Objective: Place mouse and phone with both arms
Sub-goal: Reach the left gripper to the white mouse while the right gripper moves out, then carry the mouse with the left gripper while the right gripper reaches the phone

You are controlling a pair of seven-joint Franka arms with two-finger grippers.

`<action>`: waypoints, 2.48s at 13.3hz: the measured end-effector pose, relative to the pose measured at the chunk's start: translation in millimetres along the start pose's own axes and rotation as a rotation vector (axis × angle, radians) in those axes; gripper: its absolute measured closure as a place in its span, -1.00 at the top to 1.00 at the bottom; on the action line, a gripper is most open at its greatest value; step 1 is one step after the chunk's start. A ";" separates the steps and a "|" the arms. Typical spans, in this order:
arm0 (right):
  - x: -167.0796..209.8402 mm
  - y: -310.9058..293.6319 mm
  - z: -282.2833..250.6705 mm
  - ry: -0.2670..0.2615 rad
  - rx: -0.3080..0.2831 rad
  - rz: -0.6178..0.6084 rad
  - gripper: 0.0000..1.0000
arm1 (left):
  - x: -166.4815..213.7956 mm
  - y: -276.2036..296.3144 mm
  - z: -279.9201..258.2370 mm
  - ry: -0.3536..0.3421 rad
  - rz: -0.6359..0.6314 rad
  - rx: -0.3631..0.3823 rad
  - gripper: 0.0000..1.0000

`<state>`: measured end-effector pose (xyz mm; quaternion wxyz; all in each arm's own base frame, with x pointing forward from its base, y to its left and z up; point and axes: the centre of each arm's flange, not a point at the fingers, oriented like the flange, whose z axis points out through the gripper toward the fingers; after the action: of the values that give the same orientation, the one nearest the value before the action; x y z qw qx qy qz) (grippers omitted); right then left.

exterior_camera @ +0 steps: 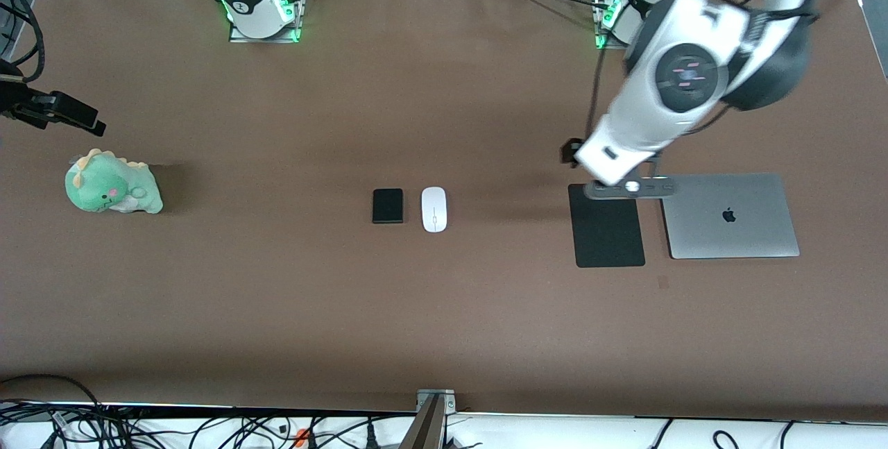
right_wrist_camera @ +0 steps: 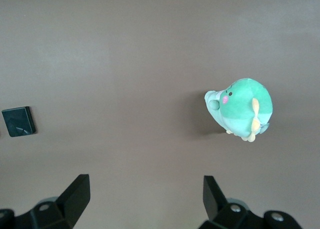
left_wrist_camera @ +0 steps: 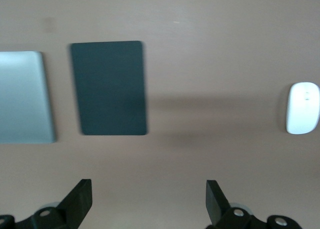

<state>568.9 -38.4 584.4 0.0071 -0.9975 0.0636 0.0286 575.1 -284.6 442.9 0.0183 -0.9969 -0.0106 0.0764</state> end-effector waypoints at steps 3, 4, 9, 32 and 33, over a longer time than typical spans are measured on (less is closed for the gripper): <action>7.9 -13.2 19.6 -0.035 -0.005 -0.021 1.00 | 4.9 65.8 58.1 0.015 -0.034 -0.064 1.00; 11.4 -17.3 28.1 -0.050 -0.007 -0.028 1.00 | 6.1 85.7 79.9 0.029 -0.044 -0.077 1.00; 33.3 -26.6 83.9 -0.139 -0.026 -0.040 1.00 | 0.2 178.0 190.5 0.101 -0.077 -0.144 1.00; 68.8 -172.9 221.7 -0.090 -0.065 0.035 1.00 | 99.4 134.5 196.2 0.144 -0.028 -0.176 0.24; 68.8 -182.0 224.6 -0.075 -0.062 0.046 1.00 | 108.6 111.3 185.3 0.139 -0.022 -0.180 0.24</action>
<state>647.6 137.5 358.2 -0.0220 -0.9938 0.0854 0.0683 656.1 -386.8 239.2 -0.0699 -0.9972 -0.0271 0.0057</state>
